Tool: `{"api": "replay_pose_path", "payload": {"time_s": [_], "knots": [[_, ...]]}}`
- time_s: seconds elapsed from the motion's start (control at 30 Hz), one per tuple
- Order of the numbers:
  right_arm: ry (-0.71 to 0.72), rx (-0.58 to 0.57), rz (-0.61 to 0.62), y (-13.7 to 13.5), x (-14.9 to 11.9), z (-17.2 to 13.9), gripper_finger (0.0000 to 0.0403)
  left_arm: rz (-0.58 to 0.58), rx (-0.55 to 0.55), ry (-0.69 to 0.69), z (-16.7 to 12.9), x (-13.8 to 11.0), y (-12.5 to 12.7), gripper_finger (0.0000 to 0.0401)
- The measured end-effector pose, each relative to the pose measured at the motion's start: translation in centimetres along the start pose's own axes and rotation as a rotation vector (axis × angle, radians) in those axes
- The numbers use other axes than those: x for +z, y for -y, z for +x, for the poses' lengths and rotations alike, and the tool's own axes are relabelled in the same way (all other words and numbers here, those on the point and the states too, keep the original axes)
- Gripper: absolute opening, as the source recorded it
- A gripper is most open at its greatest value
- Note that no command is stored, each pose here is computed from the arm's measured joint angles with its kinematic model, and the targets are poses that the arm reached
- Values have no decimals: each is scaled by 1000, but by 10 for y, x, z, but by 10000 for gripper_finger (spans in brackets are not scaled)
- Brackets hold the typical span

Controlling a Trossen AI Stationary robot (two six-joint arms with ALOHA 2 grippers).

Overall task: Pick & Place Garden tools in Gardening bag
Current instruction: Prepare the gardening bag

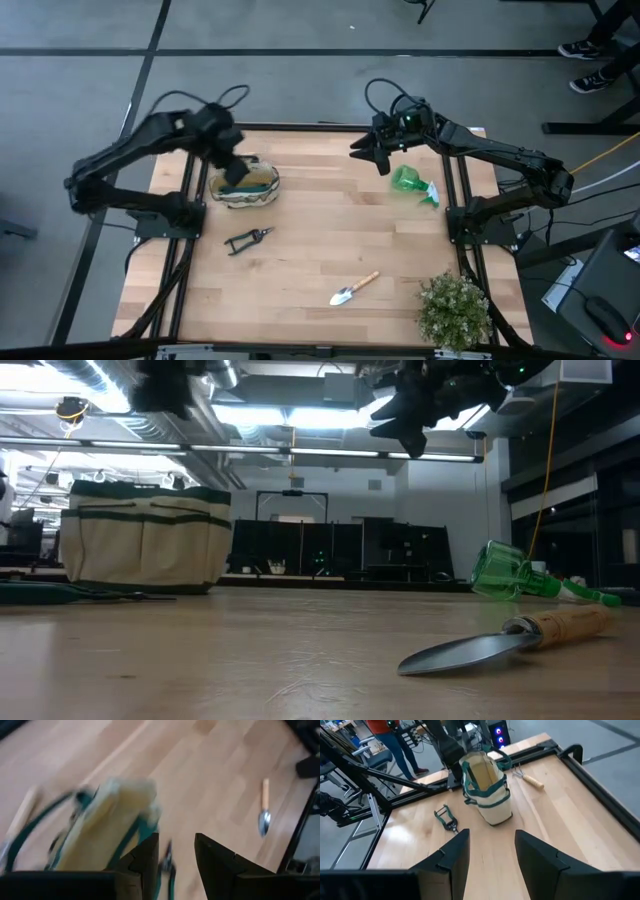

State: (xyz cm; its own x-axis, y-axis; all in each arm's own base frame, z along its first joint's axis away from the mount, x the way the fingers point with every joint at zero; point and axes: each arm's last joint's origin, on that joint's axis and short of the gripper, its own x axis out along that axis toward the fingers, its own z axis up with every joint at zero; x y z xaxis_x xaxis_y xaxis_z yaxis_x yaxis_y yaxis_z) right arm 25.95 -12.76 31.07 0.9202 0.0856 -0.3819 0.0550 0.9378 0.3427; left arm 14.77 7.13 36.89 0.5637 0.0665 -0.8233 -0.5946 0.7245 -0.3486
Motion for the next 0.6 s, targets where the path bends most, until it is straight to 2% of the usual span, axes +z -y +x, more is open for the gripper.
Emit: {"api": "replay_pose_path", "payload": {"time_s": [0.17, 0.33, 0.43, 0.6], "knots": [[-3, -10, -12, 0, 0, 0, 160, -31, 22, -36, -32, -38, -7, 123], [7, -96, -32, 3, 0, 0, 160, 102, 21, -86, -47, -62, -10, 123], [11, -125, -33, 4, 0, 0, 160, 123, 53, -131, -46, -68, -12, 123], [12, -129, -34, 4, 0, 0, 160, 156, 150, -199, -24, -66, -13, 123]]}}
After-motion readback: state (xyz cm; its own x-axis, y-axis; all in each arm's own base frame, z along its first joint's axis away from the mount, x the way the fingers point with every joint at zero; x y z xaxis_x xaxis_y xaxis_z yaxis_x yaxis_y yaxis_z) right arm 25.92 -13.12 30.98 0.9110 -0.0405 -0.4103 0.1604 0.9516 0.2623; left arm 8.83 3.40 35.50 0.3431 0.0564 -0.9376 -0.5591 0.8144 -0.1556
